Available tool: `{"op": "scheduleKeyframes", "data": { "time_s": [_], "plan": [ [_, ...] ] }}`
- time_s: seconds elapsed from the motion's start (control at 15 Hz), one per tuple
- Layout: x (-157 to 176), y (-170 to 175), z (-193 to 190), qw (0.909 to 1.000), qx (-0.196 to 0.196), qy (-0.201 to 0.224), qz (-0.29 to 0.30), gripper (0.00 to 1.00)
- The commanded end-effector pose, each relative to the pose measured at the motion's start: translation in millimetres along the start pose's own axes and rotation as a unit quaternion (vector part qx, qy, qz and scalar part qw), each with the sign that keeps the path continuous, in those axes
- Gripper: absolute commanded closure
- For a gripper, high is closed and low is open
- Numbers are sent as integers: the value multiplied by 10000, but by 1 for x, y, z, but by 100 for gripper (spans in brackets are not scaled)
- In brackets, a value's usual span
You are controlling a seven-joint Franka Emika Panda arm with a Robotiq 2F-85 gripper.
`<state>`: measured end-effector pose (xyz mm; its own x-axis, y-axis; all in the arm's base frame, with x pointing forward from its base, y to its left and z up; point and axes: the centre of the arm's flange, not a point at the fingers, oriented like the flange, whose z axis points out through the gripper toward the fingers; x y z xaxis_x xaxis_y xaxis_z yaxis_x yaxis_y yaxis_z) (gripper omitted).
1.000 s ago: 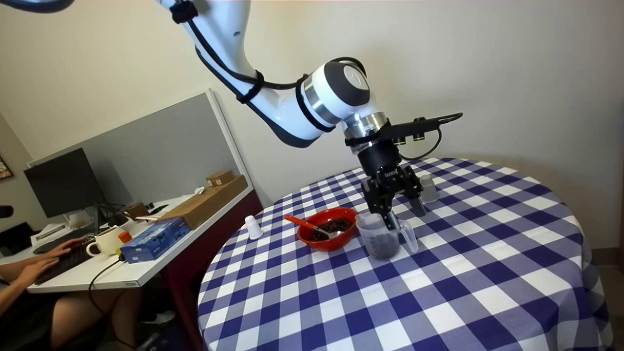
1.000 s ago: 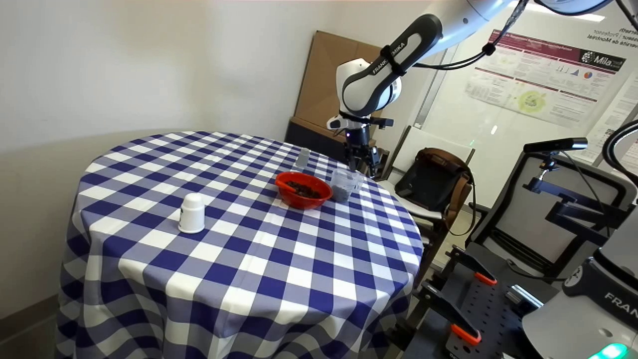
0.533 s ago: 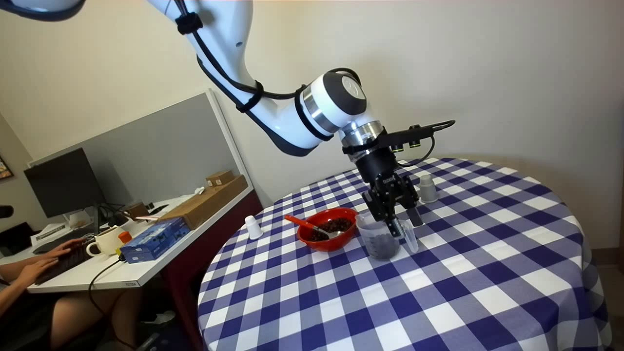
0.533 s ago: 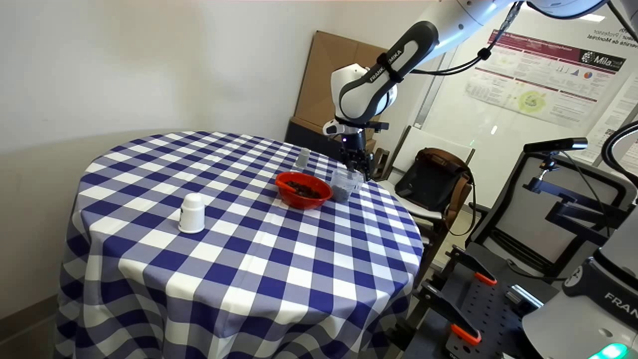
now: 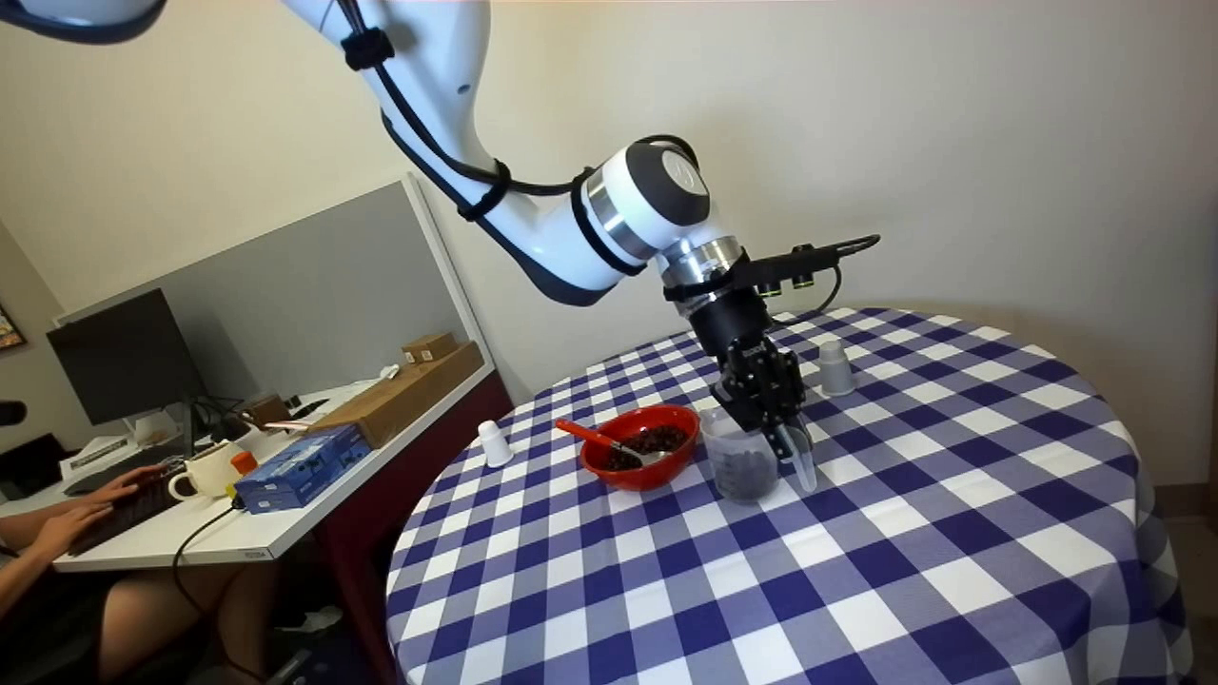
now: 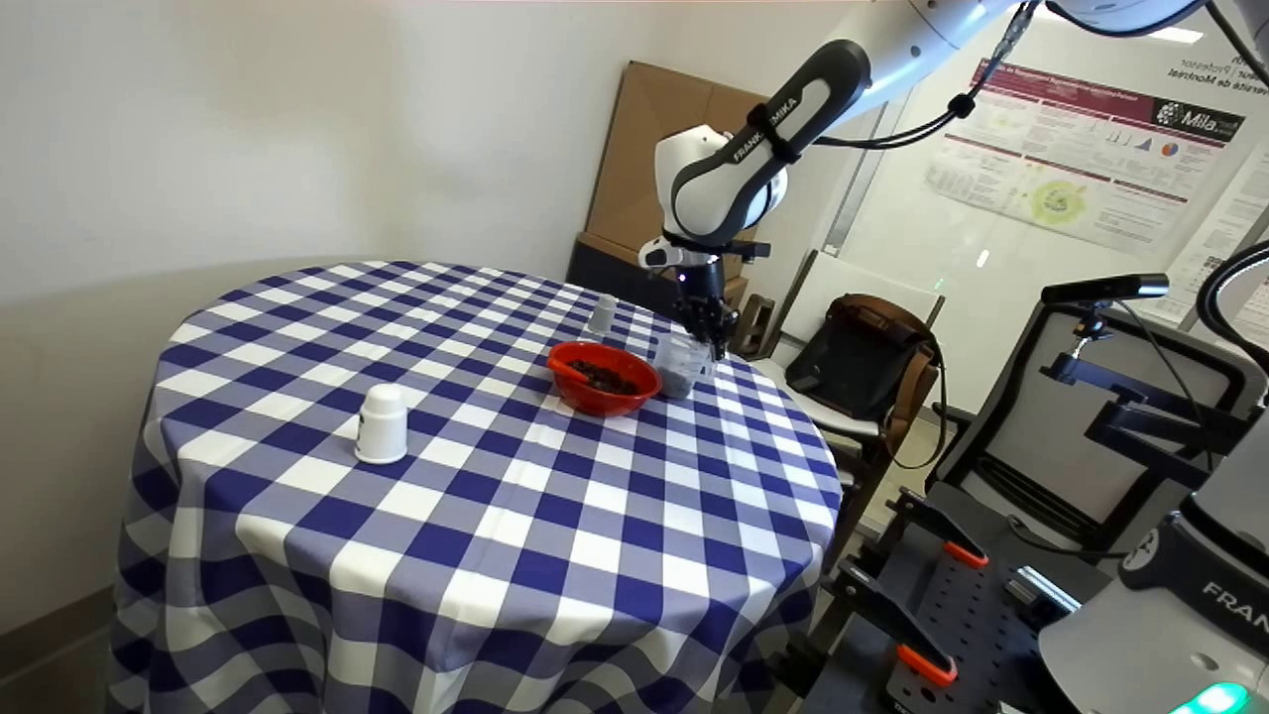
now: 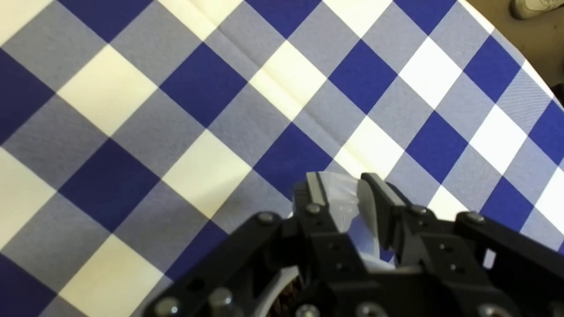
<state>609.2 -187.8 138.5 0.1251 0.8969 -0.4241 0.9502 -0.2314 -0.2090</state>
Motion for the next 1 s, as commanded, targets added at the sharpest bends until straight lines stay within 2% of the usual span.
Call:
{"op": "scheduleKeyframes", "data": {
  "time_s": [0.0,0.27,0.53,0.8,0.93],
  "plan": [
    [1,-2,-8,9999,-103,-63,-29,88],
    [1,-14,-37,9989,-332,-329,-65,88],
    [10,-25,-87,9902,-880,-1063,-200,88],
    [39,-49,-131,9707,-1543,-1819,-280,88],
    [59,-67,-141,9557,-1894,-2228,-328,88]
  ]
}}
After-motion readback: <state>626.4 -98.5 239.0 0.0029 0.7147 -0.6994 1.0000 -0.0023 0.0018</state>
